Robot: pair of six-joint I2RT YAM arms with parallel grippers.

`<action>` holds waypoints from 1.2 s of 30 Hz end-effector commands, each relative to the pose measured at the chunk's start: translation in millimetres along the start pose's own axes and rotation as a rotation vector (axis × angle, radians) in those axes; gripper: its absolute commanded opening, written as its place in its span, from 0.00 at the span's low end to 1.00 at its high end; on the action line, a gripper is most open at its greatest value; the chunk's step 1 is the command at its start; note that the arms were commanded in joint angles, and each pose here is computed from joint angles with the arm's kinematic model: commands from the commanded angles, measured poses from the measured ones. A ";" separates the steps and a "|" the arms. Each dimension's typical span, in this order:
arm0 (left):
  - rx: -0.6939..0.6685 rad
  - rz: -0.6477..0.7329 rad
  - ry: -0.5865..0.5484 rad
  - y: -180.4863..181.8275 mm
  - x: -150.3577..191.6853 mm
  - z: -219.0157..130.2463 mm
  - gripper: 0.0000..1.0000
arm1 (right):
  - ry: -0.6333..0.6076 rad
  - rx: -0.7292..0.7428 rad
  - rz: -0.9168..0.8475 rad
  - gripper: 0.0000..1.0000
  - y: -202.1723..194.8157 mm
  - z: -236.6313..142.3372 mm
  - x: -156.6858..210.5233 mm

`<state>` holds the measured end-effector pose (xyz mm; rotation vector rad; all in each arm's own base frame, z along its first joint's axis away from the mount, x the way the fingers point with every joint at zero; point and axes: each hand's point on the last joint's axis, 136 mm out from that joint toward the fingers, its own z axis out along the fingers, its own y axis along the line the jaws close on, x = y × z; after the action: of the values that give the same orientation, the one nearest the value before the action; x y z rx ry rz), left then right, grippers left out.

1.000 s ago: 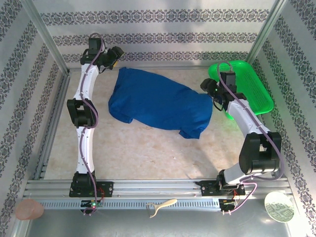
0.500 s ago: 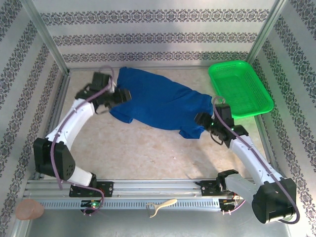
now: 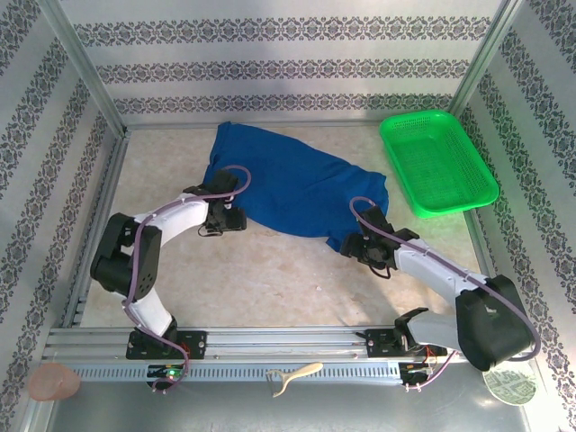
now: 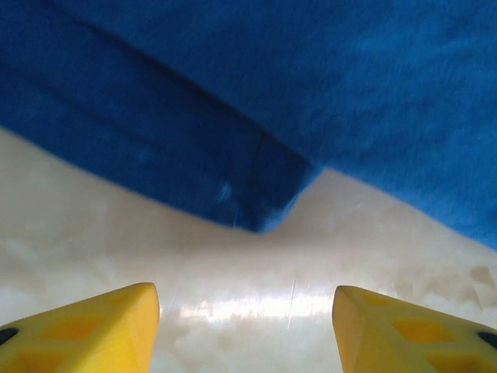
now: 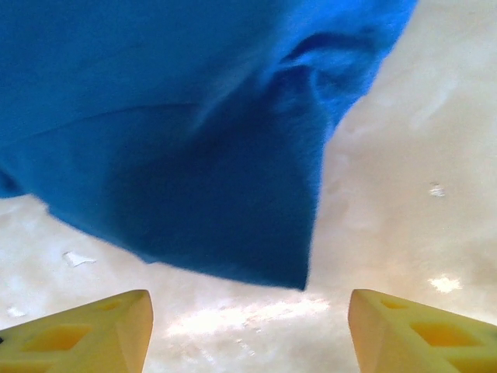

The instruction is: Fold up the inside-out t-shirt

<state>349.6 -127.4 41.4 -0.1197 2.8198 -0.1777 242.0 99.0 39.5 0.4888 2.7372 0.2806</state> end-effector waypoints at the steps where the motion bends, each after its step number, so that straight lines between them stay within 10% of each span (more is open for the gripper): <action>1: -0.025 0.077 -0.066 -8.1 -24.0 2.5 0.60 | -0.070 0.030 -0.016 0.69 0.9 -1.8 -16.7; 12: -0.057 0.113 -0.037 -13.3 -40.0 35.8 0.55 | -0.051 0.004 -0.005 0.63 19.3 24.1 -29.9; 16: -0.060 0.128 -0.031 -10.9 -44.2 39.7 0.23 | -0.039 -0.054 -0.032 0.03 32.8 27.4 -36.4; 18: -0.062 0.126 -0.038 -6.8 -50.5 29.2 0.00 | -0.056 -0.115 -0.044 0.00 41.1 14.5 -43.9; 29: 0.262 -0.016 -0.465 10.9 -133.2 -210.3 0.00 | -0.427 -0.551 0.083 0.00 71.1 -209.2 -146.4; 36: 0.448 -0.027 -0.617 8.4 -133.1 -310.8 0.04 | -0.491 -0.710 0.076 0.00 92.3 -287.8 -160.7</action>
<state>390.5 -75.4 390.8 -0.0460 2.0171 -0.5822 315.4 88.9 375.5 0.3362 1.9343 0.9202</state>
